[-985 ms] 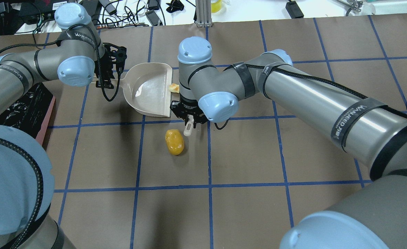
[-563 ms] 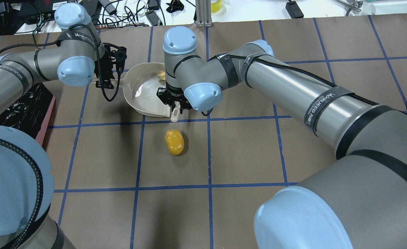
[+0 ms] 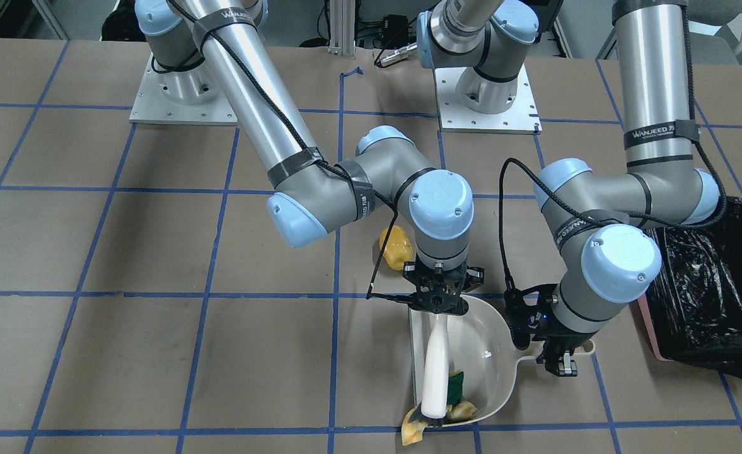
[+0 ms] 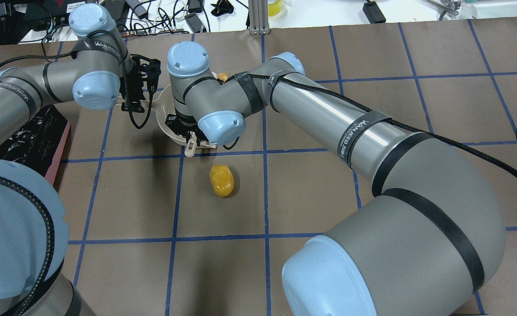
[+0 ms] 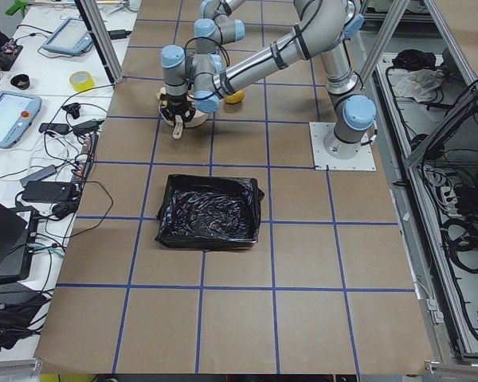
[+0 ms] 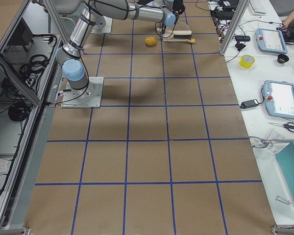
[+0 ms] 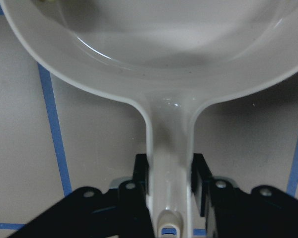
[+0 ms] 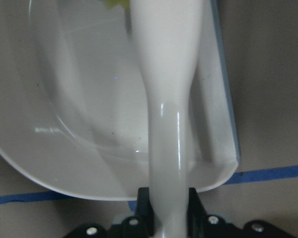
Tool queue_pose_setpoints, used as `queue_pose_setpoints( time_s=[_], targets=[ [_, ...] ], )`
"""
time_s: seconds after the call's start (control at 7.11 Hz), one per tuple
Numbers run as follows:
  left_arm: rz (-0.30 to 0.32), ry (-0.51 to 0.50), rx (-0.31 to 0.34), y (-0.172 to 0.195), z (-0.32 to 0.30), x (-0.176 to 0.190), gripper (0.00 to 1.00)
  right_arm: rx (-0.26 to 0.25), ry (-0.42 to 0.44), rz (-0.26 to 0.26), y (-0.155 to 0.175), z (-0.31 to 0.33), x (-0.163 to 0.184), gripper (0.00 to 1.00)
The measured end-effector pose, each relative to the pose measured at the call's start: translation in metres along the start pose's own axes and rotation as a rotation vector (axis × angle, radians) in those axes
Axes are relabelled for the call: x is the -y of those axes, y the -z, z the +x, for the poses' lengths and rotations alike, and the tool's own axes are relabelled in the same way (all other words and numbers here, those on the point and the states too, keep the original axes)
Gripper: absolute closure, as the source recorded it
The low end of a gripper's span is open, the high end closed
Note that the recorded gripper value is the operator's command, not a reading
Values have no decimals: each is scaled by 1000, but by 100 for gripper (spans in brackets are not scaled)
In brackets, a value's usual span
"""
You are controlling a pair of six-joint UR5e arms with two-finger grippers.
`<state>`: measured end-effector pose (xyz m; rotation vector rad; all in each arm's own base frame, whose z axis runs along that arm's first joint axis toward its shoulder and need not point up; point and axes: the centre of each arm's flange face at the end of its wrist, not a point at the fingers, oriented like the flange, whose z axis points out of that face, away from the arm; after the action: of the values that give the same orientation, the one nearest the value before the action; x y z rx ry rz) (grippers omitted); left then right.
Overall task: Sweep and dump trash into bin
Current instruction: 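Sweep the sponge and peel into the dustpan with the right gripper's brush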
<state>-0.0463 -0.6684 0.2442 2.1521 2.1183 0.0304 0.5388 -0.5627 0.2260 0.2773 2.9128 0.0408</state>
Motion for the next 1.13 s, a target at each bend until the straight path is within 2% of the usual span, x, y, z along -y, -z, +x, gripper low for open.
queue_pose_setpoints(
  time_s=[0.42,0.7,0.98,1.13],
  targets=[
    [1,0,3,1,0,0,100,40,-61,-48,-1,-32,-40,100],
    [1,-2,6,4,1,0,100,46,-106,-83,8,-42,-61,100],
    [1,-3,9,8,1,0,100,11,-113,-109,34,-36,-69,100],
    [1,-3,9,9,2,0,100,-13,-104,-104,46,-28,-64,100]
  ],
)
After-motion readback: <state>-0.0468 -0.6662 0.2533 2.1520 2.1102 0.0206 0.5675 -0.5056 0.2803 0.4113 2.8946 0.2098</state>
